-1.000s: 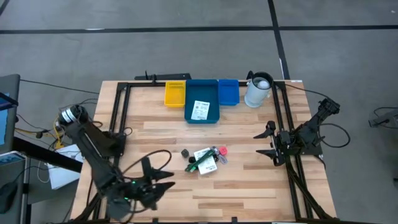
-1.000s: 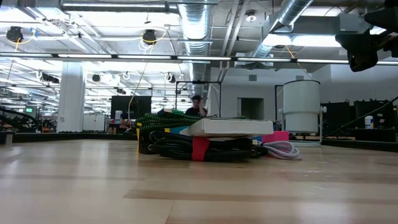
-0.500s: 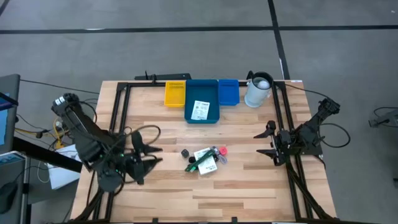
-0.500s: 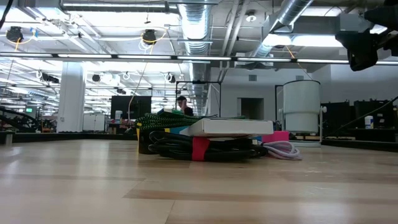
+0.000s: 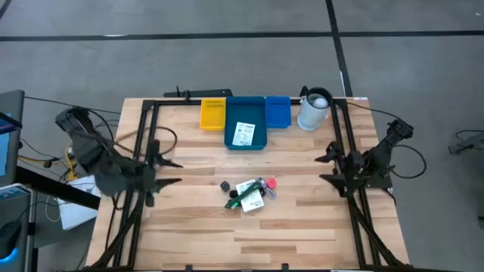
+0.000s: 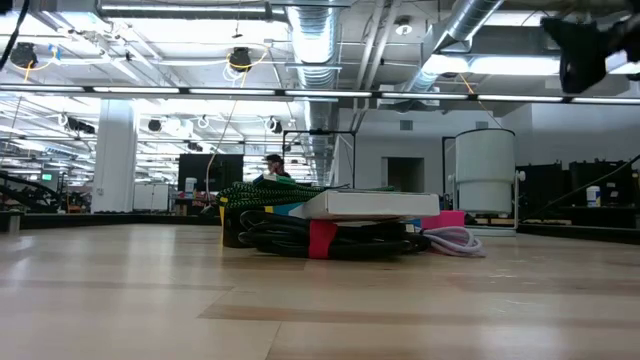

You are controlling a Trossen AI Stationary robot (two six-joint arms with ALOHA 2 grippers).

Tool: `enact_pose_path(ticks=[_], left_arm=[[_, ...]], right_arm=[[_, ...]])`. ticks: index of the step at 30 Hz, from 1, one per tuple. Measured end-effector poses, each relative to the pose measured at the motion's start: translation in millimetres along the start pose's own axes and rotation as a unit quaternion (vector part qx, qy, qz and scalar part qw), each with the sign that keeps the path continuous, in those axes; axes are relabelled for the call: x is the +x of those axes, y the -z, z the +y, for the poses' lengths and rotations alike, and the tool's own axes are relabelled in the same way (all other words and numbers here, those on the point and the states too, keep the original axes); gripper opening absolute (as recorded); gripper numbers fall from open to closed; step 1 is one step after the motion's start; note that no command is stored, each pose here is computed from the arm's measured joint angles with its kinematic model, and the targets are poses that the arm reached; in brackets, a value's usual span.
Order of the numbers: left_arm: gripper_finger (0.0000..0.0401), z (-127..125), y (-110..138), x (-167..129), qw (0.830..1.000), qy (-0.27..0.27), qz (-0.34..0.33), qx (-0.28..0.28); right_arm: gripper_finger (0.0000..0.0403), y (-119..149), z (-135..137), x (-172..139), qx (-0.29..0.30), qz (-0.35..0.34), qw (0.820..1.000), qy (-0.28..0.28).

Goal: Pick and place items into bin
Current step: Put the white box into the dark blue bin

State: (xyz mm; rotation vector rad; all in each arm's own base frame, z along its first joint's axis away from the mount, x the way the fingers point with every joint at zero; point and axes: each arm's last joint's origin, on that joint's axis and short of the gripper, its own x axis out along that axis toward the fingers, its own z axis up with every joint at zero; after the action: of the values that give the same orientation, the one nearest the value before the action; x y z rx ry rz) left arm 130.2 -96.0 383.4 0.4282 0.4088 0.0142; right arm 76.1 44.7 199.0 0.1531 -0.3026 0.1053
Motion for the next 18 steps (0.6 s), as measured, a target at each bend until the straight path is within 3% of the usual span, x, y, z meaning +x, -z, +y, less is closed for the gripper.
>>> enact_pose_path(ticks=[5,12,15,18], left_arm=[[0.0164,22,16,-8,0.996,0.013,-0.052,-0.069],[0.0164,25,48,3,0.979,0.072,-0.145,-0.127],[0.0164,25,60,10,0.966,0.065,-0.173,-0.180],[0.0164,26,75,20,0.960,0.039,-0.169,-0.219]], right_arm=[[0.0276,-23,-4,-2,0.066,-0.103,0.992,0.012],[0.0276,-34,-10,-5,0.070,-0.161,0.984,0.042],[0.0276,-38,-15,-6,0.067,-0.178,0.977,0.092],[0.0276,-39,-21,-7,0.043,-0.170,0.968,0.180]])
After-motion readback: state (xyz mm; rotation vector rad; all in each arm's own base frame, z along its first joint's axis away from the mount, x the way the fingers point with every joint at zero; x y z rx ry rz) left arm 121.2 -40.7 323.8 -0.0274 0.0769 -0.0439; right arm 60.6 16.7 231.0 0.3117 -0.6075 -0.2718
